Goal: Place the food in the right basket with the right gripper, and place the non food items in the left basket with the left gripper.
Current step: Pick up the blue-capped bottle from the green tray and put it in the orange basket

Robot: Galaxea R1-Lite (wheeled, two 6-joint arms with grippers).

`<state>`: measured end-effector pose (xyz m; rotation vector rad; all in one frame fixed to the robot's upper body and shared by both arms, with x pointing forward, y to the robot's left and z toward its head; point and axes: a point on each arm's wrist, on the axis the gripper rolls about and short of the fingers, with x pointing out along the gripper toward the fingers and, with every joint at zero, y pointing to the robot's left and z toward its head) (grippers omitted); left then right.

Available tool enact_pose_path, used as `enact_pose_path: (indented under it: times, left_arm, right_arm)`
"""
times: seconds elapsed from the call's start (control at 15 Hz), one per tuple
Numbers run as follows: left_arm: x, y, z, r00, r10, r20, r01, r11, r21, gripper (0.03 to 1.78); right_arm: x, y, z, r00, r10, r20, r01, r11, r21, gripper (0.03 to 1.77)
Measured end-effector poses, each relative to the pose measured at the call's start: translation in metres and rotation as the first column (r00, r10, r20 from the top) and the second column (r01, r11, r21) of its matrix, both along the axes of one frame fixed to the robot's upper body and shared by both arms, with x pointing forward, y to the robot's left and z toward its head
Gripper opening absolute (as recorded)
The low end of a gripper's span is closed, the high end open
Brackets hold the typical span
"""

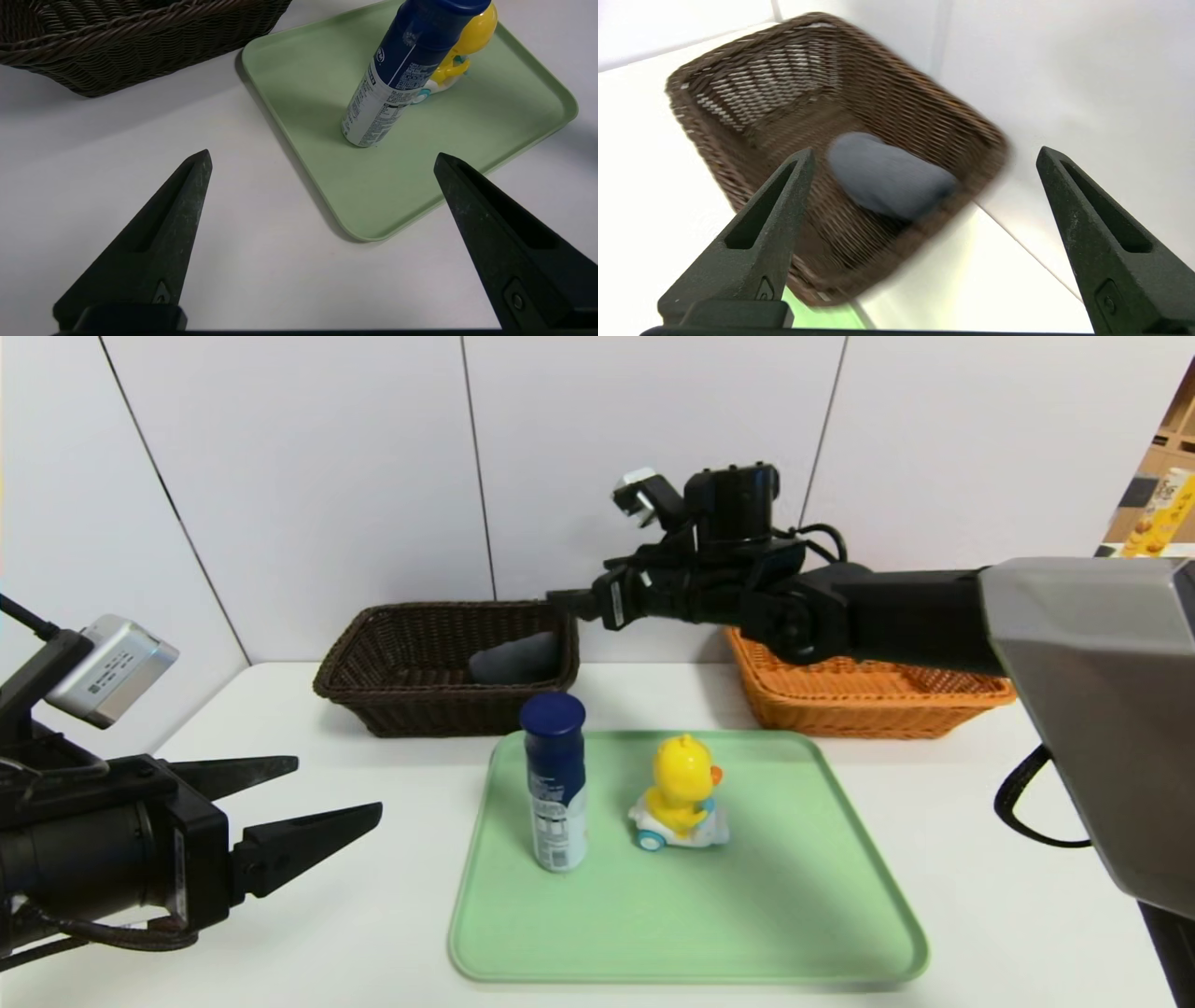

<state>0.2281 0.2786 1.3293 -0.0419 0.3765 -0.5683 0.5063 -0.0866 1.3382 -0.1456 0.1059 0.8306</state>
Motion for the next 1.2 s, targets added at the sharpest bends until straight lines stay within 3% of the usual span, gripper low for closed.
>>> enact_pose_path:
  times: [0.27,0.47,0.8,1.2]
  left_arm:
    - [0.001,-0.001,0.001,1.000,-0.003,-0.001,0.003,1.000,-0.003,1.69]
    - [0.003,-0.001,0.002,1.000,-0.001,-0.004,0.001,1.000,-0.008,1.69]
    - [0.004,-0.002,0.007,1.000,-0.005,0.014,0.005,1.000,-0.015,1.69]
    - [0.009,-0.004,0.018,0.999,-0.011,0.041,0.012,1.000,-0.026,1.69]
  right_arm:
    - [-0.003,-0.050,0.026,0.990,-0.105,-0.097,0.104,0.994,-0.023,1.67]
    - [-0.014,-0.091,0.048,0.964,-0.193,-0.182,0.189,0.981,-0.042,1.68]
    - [-0.054,-0.146,0.081,0.891,-0.306,-0.335,0.300,0.951,-0.071,1.69]
    - [-0.113,-0.186,0.106,0.779,-0.392,-0.489,0.381,0.916,-0.127,1.69]
